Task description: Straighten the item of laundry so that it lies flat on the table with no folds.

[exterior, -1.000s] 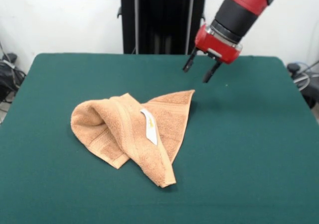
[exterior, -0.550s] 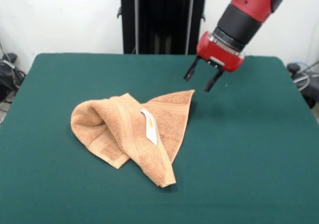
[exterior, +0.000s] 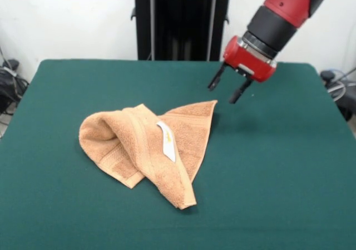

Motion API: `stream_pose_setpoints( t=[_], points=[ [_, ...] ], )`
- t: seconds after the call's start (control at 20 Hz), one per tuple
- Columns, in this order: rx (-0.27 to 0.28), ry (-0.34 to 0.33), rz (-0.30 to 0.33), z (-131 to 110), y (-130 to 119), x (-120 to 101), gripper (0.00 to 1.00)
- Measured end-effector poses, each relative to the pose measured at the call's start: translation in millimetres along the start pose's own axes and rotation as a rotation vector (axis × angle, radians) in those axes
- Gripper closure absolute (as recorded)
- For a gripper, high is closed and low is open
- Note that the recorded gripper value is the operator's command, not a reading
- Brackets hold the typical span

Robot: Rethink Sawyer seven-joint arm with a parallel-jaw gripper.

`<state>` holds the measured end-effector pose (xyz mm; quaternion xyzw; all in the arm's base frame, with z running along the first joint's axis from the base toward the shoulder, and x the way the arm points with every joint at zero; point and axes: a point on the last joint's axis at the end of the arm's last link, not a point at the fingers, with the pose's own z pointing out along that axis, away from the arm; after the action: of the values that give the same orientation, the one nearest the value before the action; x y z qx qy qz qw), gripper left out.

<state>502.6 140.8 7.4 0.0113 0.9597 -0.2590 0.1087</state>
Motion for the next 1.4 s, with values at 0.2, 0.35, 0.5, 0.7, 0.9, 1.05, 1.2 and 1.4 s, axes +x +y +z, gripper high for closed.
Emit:
stream_pose_setpoints(
  t=[0.2,0.35,0.5,0.7,0.9,1.05,1.2,1.4],
  points=[
    [0.002,0.002,-0.015,-4.9,7.4,10.2,0.0],
    [0.005,0.005,-0.019,-5.2,7.2,14.7,0.0],
    [0.014,-0.001,-0.022,-1.5,3.3,23.9,0.0],
    [0.016,-0.03,-0.025,10.5,1.7,33.7,0.0],
    [0.015,-0.055,-0.024,28.3,0.5,41.7,0.0],
    [0.026,-0.054,-0.021,37.8,-0.1,49.4,0.0],
    [0.038,-0.044,-0.015,43.6,7.1,57.7,0.0],
    [0.047,-0.037,-0.003,43.5,20.0,64.9,0.0]
  ],
)
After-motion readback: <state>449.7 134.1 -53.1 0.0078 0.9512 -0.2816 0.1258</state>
